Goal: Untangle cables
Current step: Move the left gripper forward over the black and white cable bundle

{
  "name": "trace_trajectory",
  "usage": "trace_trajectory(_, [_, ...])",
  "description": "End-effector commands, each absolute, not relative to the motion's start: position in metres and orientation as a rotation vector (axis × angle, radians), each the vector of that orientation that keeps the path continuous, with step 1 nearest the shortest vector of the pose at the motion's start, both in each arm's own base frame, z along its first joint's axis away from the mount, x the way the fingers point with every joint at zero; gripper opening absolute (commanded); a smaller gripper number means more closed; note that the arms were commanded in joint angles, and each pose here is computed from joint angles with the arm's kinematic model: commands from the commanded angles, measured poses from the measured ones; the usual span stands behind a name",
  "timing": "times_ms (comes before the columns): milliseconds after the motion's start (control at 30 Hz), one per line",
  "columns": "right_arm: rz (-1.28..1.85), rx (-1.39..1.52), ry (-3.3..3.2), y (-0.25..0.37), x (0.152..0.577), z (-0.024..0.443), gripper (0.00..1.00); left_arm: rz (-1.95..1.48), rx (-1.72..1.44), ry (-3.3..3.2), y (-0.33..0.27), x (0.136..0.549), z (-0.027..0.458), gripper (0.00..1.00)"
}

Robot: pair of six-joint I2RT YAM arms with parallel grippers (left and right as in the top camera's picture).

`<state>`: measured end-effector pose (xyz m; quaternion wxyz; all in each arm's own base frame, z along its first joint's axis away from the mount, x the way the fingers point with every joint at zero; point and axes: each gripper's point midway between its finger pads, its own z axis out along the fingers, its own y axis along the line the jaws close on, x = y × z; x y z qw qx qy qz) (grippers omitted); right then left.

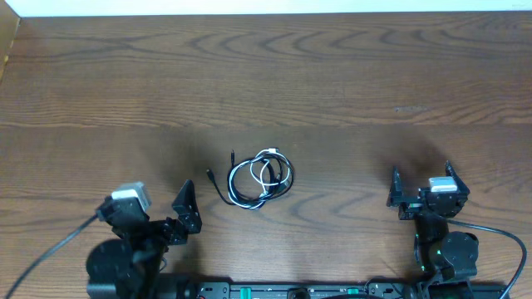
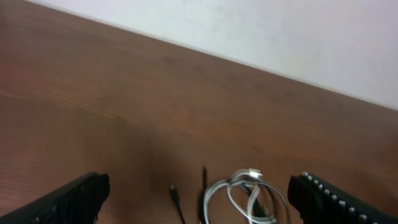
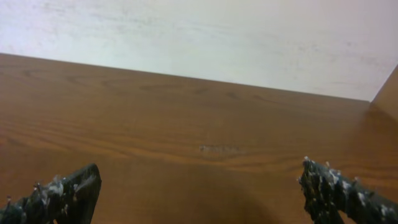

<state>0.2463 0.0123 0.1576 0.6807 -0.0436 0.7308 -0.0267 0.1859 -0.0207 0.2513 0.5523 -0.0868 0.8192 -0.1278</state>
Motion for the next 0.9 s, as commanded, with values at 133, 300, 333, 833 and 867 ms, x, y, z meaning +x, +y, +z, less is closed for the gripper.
trace_trajectory(133, [-0.061,-0.115,1.644,0.014,0.246,0.156,0.99,-0.532,-0.103,2.206,-0.062,0.201,0.274,0.98])
trace_trajectory(300, [-0.061,-0.115,1.644,0.014,0.246,0.156,0.99,-0.604,-0.149,2.47,-0.072,0.212,0.254,0.98])
trace_trajectory(333, [-0.061,-0.115,1.644,0.014,0.246,0.156,0.99,-0.607,-0.168,2.528,-0.073,0.214,0.246,0.98])
trace_trajectory(833, [-0.062,-0.115,1.644,0.014,0.246,0.156,0.99,-0.606,-0.386,3.07,-0.075,0.234,0.14,0.98])
trace_trajectory(867, [-0.062,-0.115,1.644,0.014,0.246,0.156,0.99,-0.604,-0.399,3.09,-0.076,0.236,0.134,0.98])
